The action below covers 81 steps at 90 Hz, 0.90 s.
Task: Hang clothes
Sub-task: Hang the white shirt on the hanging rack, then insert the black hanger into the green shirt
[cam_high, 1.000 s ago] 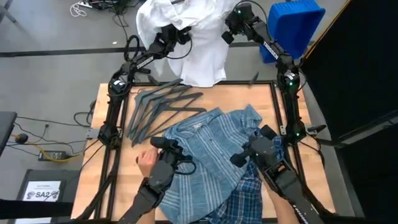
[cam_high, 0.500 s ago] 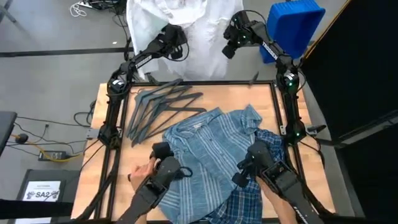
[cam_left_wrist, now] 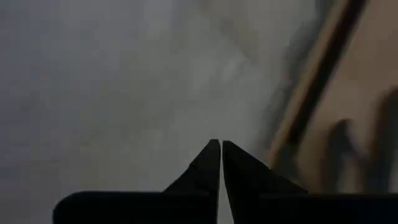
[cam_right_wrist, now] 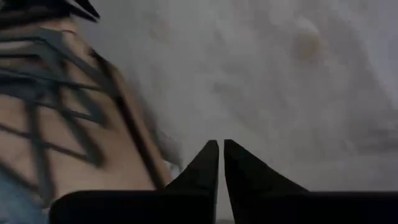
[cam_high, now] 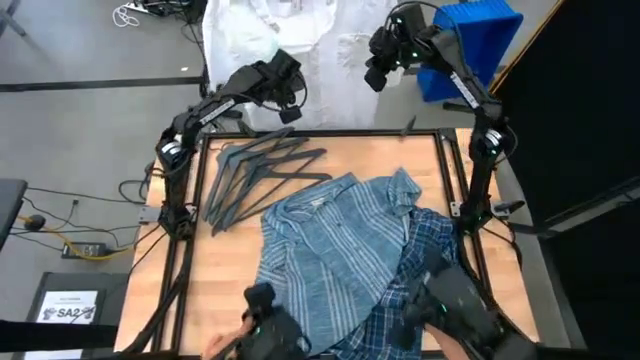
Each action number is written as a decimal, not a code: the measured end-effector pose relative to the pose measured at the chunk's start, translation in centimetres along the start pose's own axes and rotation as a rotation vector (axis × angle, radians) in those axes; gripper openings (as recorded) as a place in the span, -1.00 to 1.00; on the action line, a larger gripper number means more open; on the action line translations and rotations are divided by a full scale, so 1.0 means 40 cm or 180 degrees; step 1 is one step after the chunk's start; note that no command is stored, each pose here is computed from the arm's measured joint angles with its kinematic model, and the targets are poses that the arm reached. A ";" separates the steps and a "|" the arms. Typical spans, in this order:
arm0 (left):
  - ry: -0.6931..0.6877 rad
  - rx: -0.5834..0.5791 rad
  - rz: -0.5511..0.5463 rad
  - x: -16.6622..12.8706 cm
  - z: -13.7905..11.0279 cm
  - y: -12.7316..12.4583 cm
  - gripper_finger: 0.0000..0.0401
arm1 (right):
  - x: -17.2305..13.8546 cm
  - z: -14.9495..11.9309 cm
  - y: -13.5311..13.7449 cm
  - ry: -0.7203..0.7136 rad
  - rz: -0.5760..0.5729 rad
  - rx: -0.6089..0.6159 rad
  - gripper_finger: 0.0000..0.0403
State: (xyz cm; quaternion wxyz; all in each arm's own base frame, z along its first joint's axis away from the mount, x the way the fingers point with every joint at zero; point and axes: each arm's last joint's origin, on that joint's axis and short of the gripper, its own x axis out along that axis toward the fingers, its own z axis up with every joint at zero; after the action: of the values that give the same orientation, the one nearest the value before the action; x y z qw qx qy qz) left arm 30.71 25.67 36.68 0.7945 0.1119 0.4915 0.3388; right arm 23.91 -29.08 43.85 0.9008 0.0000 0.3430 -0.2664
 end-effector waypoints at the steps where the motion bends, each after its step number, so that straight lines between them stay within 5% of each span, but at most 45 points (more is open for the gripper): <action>1: -0.0017 -0.0014 0.0005 -0.010 0.000 -0.004 -1.00 | -0.005 0.000 0.006 -0.0012 0.0011 -0.0009 -1.00; 21: -0.0248 -0.0278 -0.0049 -0.142 -0.078 -0.113 -1.00 | -0.076 -0.055 0.119 -0.0395 0.0537 -0.0074 -1.00; 36: -0.0435 -0.0842 -0.0124 -0.175 -0.209 -0.191 -1.00 | -0.096 -0.147 0.198 -0.0714 0.0788 0.0013 -1.00; 49: -0.0172 -0.1352 -0.0096 -0.167 -0.341 -0.256 -1.00 | -0.095 -0.226 0.277 -0.0923 0.0993 0.0069 -1.00; 66: -0.0046 -0.1959 0.0092 -0.165 -0.431 -0.268 -0.99 | -0.090 -0.293 0.364 -0.1029 0.1276 -0.0027 -1.00; 81: 0.0177 -0.1907 0.0074 -0.149 -0.452 -0.258 -0.79 | -0.081 -0.320 0.423 -0.0961 0.1540 0.0044 -1.00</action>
State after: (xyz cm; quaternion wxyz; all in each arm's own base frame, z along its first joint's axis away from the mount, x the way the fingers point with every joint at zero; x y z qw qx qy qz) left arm 17.92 11.33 26.72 0.7744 -0.1311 0.3899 0.4806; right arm 22.10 -10.68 32.98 0.9790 0.0482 0.1931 -0.0431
